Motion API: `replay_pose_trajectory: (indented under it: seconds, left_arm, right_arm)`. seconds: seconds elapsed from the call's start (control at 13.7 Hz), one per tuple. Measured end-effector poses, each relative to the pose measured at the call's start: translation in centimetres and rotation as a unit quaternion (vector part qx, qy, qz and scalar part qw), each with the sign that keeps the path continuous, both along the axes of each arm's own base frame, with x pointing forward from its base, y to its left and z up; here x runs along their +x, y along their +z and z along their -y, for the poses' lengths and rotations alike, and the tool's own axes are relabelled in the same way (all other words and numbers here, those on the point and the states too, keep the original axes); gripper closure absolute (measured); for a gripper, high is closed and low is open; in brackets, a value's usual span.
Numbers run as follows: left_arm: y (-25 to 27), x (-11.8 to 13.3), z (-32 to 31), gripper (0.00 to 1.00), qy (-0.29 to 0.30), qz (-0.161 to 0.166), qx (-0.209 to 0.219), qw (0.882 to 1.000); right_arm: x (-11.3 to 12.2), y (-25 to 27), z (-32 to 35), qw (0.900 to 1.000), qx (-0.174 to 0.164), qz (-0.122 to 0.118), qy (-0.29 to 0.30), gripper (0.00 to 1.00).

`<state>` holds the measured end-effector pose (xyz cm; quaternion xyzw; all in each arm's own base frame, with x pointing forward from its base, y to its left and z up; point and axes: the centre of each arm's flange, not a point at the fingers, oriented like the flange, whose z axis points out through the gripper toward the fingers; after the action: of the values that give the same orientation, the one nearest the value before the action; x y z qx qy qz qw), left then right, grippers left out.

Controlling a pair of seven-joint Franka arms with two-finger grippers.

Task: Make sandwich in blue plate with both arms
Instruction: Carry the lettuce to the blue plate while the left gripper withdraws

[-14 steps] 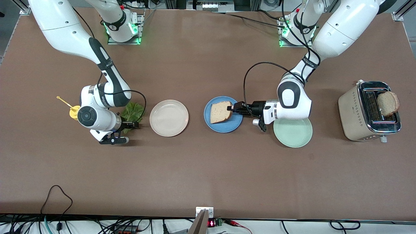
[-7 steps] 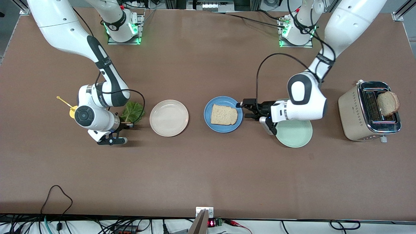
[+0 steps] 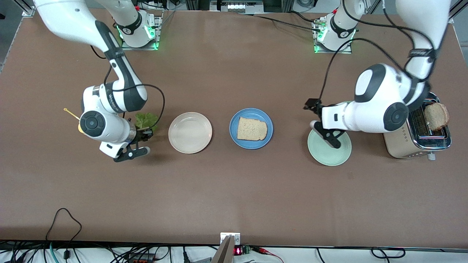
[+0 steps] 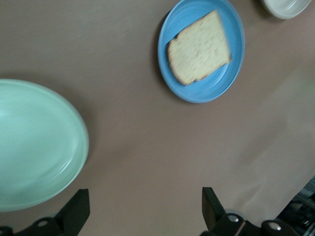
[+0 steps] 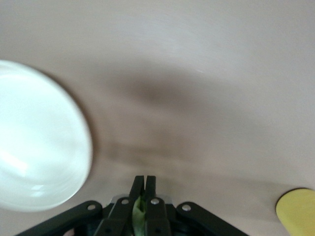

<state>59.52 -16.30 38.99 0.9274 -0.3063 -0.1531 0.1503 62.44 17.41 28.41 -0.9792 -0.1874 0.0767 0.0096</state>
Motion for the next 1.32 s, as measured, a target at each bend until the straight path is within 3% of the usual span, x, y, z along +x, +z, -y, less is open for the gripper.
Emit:
replay_pose_trajectory:
  seconds: [0.15,0.29,0.81,1.03,1.32]
  left_arm:
    - [2.9,0.6,-1.6,0.00,-0.016,0.013,0.060,0.998]
    - [6.5,1.4,-3.0,0.00,-0.025,0.056,0.111,0.992]
    - [20.5,3.0,-8.6,0.00,0.032,0.178,0.163,0.970]
    - [21.5,3.2,-9.6,0.00,0.096,0.183,0.173,0.963]
    - [20.1,3.8,-9.7,0.00,0.182,0.163,0.187,0.952]
  right_arm:
    - [-0.6,2.1,-4.0,0.998,0.008,0.010,0.067,0.96]
    - [-1.3,3.9,-8.5,0.992,0.018,0.028,0.125,0.96]
    - [-3.5,6.4,-19.4,0.958,0.056,0.060,0.275,0.96]
    - [-4.4,6.2,-24.3,0.940,0.100,0.066,0.318,0.96]
    - [-4.2,6.2,-28.3,0.927,0.138,0.103,0.333,0.96]
